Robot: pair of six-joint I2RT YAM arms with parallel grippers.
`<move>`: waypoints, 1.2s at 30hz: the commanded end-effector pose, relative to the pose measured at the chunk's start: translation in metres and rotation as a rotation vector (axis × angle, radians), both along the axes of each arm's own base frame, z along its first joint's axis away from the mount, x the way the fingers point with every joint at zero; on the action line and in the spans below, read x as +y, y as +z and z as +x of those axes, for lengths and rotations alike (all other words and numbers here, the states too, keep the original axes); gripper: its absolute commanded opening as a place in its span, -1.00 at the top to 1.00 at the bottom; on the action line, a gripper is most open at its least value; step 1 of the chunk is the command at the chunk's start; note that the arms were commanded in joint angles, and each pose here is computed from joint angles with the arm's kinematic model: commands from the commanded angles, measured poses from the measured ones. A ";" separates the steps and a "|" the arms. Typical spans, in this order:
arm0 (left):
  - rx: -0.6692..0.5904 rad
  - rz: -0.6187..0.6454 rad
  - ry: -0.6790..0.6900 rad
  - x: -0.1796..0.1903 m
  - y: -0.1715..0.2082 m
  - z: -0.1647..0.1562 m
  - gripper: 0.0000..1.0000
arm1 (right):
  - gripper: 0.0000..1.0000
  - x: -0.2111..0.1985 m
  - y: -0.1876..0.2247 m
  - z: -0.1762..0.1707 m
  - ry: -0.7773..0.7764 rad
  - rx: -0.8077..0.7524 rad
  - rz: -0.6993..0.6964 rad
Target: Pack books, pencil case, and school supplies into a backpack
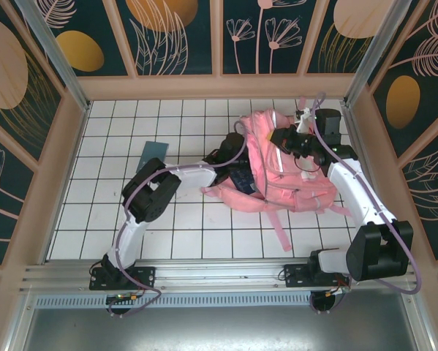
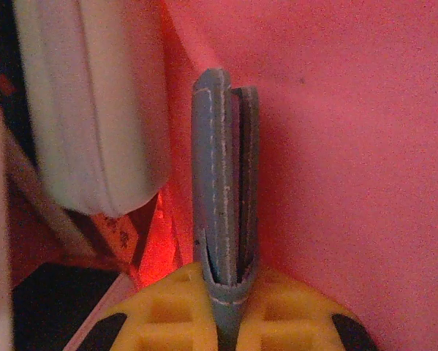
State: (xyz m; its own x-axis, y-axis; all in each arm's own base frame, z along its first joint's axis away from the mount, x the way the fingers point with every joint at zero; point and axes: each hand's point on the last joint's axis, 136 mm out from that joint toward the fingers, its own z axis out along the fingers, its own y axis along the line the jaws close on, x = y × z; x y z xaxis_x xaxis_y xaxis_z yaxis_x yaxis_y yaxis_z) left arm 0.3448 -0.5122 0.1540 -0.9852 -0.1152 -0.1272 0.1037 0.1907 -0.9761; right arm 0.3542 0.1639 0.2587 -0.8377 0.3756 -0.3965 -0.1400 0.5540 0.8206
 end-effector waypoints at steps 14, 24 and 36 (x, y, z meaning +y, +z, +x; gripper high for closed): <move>0.040 0.111 -0.029 -0.052 -0.037 0.000 1.00 | 1.00 0.036 0.053 0.007 0.085 -0.183 0.082; -0.021 0.086 -0.065 -0.058 -0.017 -0.005 -0.26 | 1.00 0.032 0.050 0.007 0.062 -0.187 0.051; -0.054 0.004 -0.031 -0.022 0.018 -0.003 -0.57 | 1.00 0.015 0.051 0.005 0.010 -0.208 0.005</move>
